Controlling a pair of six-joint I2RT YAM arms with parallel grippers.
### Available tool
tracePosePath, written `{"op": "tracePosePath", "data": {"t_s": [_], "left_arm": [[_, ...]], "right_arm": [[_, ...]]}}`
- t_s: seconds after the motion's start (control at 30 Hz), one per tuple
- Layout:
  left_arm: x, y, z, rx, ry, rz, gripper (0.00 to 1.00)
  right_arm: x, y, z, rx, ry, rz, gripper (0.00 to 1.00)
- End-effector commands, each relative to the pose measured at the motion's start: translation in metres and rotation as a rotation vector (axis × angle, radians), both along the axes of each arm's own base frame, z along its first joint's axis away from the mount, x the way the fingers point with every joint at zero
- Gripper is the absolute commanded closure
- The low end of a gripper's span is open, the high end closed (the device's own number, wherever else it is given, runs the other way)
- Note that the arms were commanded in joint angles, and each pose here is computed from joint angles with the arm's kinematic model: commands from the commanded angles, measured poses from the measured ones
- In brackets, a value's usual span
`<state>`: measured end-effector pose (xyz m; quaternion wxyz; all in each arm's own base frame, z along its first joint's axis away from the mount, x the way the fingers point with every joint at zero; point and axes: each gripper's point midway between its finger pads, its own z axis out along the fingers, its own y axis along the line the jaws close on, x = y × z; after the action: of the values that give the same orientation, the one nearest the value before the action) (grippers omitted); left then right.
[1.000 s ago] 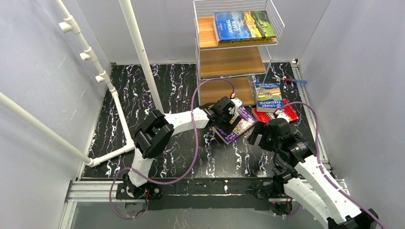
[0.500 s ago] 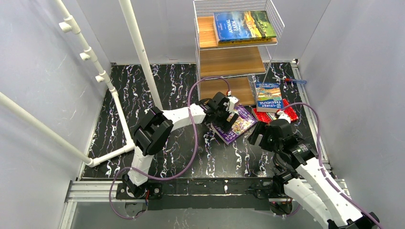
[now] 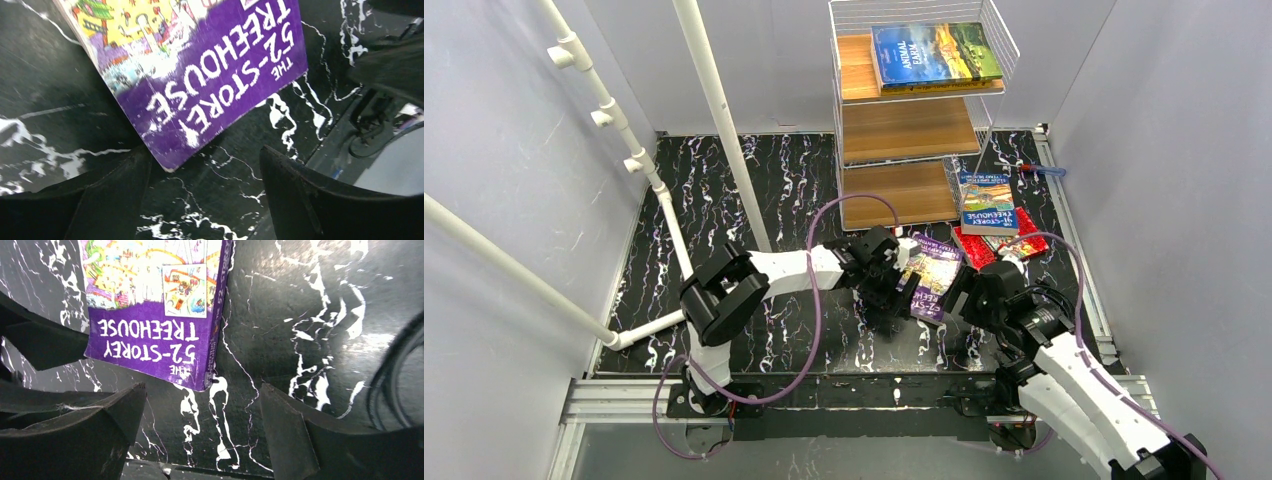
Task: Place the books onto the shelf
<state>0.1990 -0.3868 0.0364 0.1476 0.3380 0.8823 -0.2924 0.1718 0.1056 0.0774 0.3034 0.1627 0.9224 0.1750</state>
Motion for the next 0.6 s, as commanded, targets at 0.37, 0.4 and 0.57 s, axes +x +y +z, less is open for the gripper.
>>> {"op": "tracePosePath", "data": {"t_s": [0.37, 0.4, 0.57], "left_arm": [[0.026, -0.005, 0.017, -0.147, 0.056, 0.259, 0.24], [0.029, -0.005, 0.016, -0.146, 0.056, 0.266, 0.25], [0.039, -0.006, 0.022, -0.145, 0.08, 0.307, 0.24]], "right_arm": [[0.041, 0.038, -0.019, 0.141, -0.063, 0.032, 0.09], [0.043, 0.036, -0.023, 0.137, -0.056, 0.024, 0.09], [0.049, 0.025, -0.037, 0.114, -0.03, -0.004, 0.08]]}}
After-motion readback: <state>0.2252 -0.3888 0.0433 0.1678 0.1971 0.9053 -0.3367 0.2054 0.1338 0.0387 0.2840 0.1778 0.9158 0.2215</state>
